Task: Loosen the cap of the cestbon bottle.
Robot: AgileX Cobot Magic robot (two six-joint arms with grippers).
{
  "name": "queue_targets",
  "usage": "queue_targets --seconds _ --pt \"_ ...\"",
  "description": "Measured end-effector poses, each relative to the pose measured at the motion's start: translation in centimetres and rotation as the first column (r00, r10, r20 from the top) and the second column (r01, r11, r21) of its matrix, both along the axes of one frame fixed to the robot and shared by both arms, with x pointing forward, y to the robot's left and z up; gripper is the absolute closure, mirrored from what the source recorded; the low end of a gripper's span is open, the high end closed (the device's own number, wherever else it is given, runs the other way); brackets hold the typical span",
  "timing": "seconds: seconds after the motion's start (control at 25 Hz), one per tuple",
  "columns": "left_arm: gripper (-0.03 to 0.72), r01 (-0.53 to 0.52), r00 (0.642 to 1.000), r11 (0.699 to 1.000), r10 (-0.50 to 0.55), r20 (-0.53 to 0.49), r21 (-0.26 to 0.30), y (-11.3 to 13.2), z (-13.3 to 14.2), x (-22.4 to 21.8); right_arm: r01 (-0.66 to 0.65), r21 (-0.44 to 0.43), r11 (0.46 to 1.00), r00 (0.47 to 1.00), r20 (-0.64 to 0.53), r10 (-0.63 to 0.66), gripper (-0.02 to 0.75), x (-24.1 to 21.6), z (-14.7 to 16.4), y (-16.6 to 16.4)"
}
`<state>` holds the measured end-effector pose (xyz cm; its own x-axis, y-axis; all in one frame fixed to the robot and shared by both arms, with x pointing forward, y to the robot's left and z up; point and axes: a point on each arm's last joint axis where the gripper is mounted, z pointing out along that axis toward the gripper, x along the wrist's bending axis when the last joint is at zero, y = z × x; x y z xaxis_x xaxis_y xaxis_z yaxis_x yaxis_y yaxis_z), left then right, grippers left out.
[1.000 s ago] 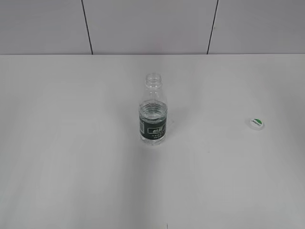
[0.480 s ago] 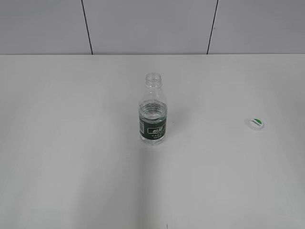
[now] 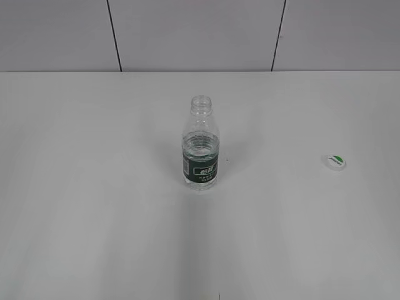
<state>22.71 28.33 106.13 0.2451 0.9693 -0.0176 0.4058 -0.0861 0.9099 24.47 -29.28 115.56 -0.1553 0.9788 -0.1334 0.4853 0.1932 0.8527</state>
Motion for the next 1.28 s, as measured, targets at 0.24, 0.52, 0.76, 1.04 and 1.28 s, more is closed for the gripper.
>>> queue_targets --seconds 0.24,0.52,0.76,1.04,1.28 --pt "0.169 0.0 1.0 1.0 0.0 0.0 0.001 0.0 0.0 0.0 0.011 0.004 1.0 0.995 0.097 -0.011 0.163 -3.5 -3.9 -0.1" --pt "0.169 0.0 1.0 1.0 0.0 0.0 0.001 0.0 0.0 0.0 0.029 0.005 1.0 0.988 0.152 -0.03 0.163 -4.9 -5.6 -0.3" --pt "0.169 0.0 1.0 1.0 0.0 -0.001 0.001 0.0 0.0 0.0 0.044 -0.01 0.999 0.993 0.114 -0.043 0.163 -3.8 -7.0 -0.4" --pt "0.169 0.0 1.0 1.0 0.0 -0.001 0.001 0.0 0.0 0.0 0.062 -0.035 0.997 0.998 0.026 -0.061 0.163 -1.8 -10.2 -0.7" --pt "0.169 0.0 1.0 1.0 0.0 -0.001 0.001 0.0 0.0 0.0 0.065 -0.037 0.997 0.997 0.045 -0.064 0.163 -1.6 -10.2 -0.7"
